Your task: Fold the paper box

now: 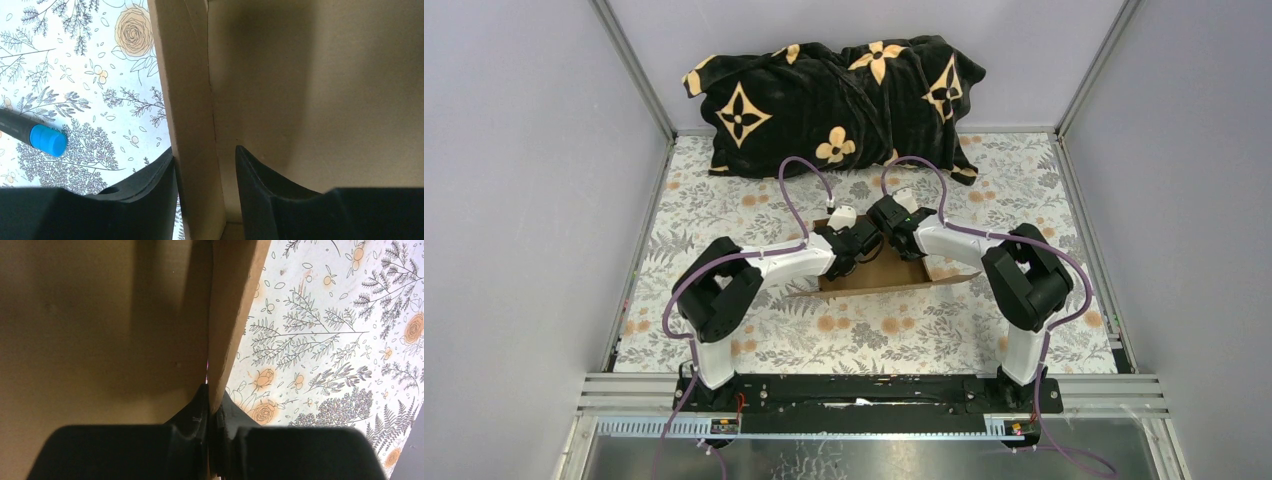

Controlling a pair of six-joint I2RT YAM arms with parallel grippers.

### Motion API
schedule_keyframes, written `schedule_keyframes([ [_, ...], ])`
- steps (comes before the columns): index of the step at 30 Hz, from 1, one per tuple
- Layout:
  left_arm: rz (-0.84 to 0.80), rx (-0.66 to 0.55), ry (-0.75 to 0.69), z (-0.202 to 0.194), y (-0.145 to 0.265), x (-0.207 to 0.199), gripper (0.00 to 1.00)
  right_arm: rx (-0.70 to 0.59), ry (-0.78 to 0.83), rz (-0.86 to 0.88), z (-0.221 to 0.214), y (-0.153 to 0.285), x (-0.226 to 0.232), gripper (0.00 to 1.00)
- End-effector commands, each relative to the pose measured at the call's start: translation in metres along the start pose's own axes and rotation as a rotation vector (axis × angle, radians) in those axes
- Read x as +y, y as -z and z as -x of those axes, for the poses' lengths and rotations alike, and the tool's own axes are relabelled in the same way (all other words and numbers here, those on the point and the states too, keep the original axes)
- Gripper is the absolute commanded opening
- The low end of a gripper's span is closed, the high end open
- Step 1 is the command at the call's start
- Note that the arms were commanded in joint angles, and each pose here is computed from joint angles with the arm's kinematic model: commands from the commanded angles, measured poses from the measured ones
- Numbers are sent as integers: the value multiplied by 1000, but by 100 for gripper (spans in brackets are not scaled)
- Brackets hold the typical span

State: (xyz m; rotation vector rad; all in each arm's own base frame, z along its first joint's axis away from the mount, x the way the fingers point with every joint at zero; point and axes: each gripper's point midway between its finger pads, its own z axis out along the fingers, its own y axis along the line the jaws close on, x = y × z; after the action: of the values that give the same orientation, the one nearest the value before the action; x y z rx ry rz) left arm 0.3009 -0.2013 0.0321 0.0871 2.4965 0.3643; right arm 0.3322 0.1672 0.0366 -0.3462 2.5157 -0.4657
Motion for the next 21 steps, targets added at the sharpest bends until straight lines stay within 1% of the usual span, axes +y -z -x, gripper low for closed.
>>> schedule_keyframes([
  [1, -79, -30, 46, 11, 0, -26, 51, 11, 58, 0, -6, 0, 11, 4],
  [3, -86, -39, 53, 13, 3, -24, 53, 11, 50, 20, -6, 1, 13, 5],
  [5, -105, -62, 62, 18, 10, -22, 55, 3, 36, 46, -5, 5, 15, 9],
  [8, -153, -101, 76, 30, 22, -21, 58, -17, 20, 70, 1, 13, 13, 12],
  [10, -185, -111, 78, 36, 27, -22, 59, -23, 5, 94, 5, 17, 13, 16],
  [14, -270, -109, 87, 41, 30, -28, 61, -12, -27, 160, 9, 21, 16, 28],
  [18, -349, -121, 107, 46, 35, -34, 62, -14, -70, 219, 14, 25, 17, 32],
  [21, -368, -133, 100, 49, 37, -35, 62, -19, -107, 273, 19, 28, 18, 38],
])
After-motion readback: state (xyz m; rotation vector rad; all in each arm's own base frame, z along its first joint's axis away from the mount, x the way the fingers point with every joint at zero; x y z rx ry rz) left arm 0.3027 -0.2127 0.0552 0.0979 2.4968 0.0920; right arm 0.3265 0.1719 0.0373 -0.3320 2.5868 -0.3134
